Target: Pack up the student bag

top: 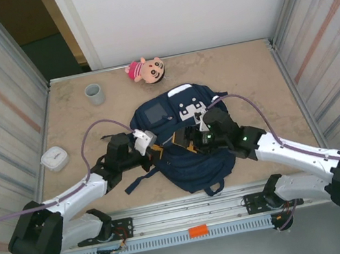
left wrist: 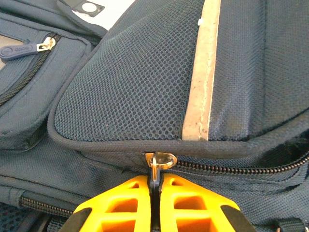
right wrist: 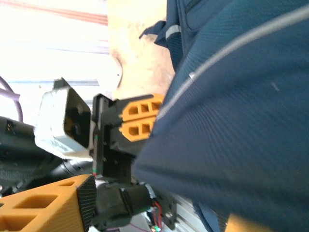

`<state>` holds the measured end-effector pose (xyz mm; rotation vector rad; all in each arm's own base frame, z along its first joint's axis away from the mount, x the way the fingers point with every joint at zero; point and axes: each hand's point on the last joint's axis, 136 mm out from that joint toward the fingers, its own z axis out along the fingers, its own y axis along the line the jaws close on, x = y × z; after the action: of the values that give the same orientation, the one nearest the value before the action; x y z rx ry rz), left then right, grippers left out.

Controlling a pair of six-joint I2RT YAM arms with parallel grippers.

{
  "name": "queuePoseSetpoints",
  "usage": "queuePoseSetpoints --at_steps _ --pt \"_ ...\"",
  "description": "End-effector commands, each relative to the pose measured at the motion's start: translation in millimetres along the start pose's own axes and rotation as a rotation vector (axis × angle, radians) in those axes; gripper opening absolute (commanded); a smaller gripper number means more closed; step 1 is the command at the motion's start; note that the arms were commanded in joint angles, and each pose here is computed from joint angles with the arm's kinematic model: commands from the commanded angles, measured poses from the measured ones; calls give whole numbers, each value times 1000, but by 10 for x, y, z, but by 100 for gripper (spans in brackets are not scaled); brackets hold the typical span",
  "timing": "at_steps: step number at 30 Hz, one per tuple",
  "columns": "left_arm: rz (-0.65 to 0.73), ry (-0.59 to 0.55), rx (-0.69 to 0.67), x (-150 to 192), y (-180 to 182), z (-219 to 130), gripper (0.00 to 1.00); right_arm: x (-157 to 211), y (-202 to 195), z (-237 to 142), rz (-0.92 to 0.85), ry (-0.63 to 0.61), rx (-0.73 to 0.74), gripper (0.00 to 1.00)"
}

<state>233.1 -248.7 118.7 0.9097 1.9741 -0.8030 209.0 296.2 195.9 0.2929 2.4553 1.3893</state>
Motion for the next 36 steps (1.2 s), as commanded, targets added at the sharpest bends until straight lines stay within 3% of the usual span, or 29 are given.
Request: queuePoseSetpoints --at_steps 1,2,5,10,14,26,29,34,36 --pt "41 -12 -19 -121 20 8 0 -155 161 55 47 -35 -50 61" --pt "44 -12 -12 -122 3 6 0 -184 120 73 59 -42 -37 55" --pt "45 -16 -3 -139 -22 -5 0 -235 -93 102 98 -69 34 28" --pt "62 -18 52 -191 -184 -11 0 -299 -335 143 107 -118 83 9" --pt "103 -8 132 -235 -458 20 0 -355 -344 187 79 -143 77 0" --pt "205 -46 324 -534 -1223 83 1 -392 -261 356 -7 -102 53 0" --pt "220 -44 322 -552 -1276 119 12 -387 -249 298 -73 -44 59 0" --pt "328 -44 192 -540 -1079 48 49 -422 -353 77 -171 112 85 0" --pt "422 -36 124 -538 -973 -11 58 -422 -368 -5 -191 183 71 0"
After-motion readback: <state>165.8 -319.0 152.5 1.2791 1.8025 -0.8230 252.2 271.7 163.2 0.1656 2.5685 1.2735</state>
